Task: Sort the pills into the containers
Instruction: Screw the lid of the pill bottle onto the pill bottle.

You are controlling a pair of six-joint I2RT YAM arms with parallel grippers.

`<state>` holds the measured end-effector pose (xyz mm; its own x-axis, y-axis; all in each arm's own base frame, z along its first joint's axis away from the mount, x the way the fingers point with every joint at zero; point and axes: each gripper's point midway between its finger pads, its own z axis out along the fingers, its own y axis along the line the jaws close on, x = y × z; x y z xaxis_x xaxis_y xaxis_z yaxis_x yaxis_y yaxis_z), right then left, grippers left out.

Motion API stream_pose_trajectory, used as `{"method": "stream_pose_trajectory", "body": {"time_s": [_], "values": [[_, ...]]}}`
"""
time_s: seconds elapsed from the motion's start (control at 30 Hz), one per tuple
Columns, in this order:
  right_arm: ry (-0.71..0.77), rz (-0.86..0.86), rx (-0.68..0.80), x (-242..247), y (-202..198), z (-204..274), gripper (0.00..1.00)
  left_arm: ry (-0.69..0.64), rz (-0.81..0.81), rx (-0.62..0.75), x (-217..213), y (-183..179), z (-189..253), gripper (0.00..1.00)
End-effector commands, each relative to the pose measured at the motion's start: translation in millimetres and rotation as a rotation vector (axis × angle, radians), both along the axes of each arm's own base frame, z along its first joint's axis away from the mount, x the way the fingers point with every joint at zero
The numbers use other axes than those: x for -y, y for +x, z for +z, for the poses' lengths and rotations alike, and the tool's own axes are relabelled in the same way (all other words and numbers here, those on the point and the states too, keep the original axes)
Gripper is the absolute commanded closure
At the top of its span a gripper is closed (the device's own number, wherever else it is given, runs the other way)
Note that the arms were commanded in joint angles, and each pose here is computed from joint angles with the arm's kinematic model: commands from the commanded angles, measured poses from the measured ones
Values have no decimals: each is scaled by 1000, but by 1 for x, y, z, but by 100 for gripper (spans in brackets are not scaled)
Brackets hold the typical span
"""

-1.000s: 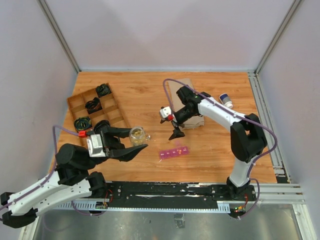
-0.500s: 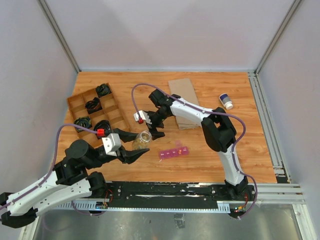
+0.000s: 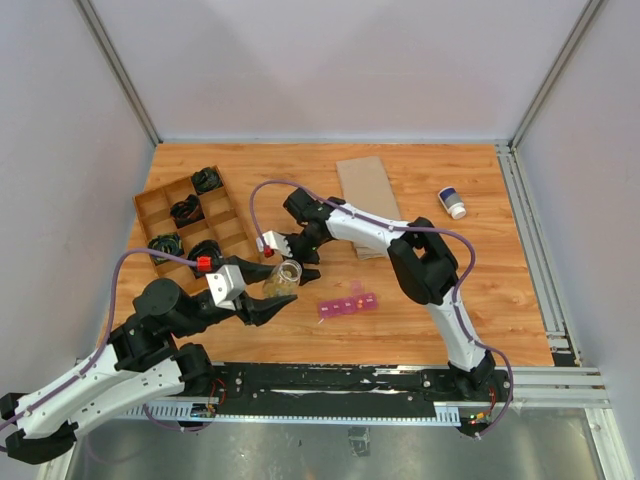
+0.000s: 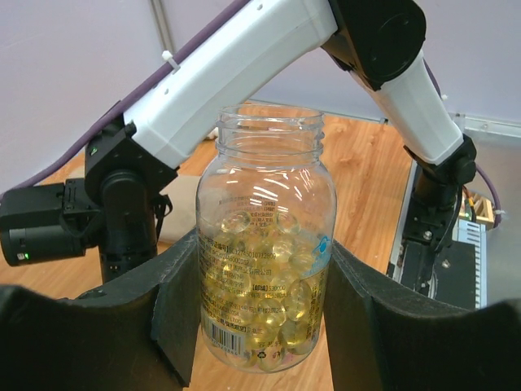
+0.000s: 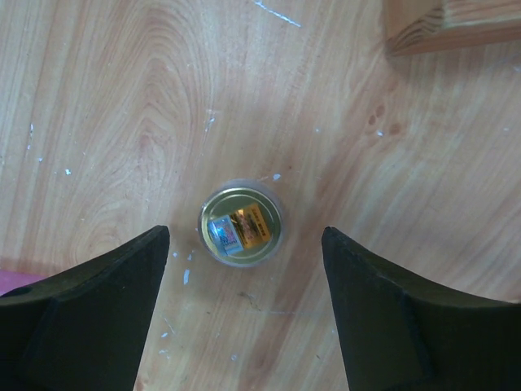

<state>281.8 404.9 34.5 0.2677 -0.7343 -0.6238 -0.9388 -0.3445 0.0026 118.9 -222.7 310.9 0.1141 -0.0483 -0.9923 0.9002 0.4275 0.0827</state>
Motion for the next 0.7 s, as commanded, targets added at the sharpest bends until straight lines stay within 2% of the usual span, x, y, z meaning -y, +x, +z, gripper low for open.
{"method": "stream_pose_trajectory", "body": {"time_s": [0.0, 0.37, 0.67], "values": [[-31, 5, 0, -9, -7, -4, 24, -18, -14, 17, 1, -2, 5, 100], [-52, 0, 1, -11, -10, -10, 41, -12, -16, 14, 2, -2, 3, 100], [-76, 9, 27, -12, -12, -16, 45, -13, -16, 13, 1, -2, 3, 100]]}}
